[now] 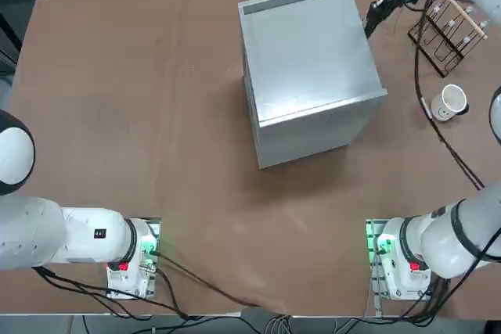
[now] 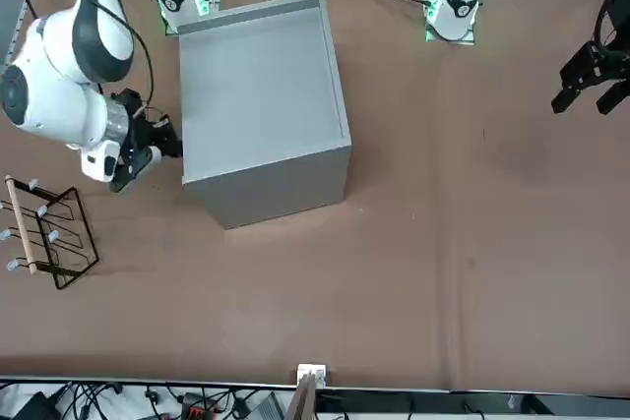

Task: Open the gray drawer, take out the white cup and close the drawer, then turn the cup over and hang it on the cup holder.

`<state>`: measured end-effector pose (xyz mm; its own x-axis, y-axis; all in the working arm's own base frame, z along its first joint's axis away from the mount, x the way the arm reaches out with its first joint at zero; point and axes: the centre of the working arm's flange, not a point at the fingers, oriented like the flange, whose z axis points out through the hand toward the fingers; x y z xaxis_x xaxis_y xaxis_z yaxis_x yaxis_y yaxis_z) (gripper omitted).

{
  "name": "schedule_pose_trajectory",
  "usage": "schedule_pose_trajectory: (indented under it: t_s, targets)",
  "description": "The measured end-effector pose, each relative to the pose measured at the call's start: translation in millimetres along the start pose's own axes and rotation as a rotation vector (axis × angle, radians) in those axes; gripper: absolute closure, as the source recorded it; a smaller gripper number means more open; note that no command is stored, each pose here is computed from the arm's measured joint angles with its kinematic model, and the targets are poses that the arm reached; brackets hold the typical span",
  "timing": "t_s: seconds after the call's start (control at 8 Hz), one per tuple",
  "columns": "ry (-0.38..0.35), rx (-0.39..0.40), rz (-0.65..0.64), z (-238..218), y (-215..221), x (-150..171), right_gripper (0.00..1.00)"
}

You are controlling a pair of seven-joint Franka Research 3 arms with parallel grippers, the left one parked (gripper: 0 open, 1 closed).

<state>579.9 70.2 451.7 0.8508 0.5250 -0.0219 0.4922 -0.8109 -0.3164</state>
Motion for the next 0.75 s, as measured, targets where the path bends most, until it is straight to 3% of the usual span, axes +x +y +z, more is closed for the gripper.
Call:
schedule_pose_trajectory:
  t_s: [0.12, 0.38, 0.62, 0.75]
  targets:
    - [-0.008, -0.03, -0.058, -34, 32, -24, 0.94]
    - [0.026, -0.032, -0.173, -75, 133, -109, 0.93]
    - [0.058, -0.016, -0.27, -81, 216, -199, 0.84]
    - [0.061, -0.004, -0.318, -73, 244, -229, 0.77]
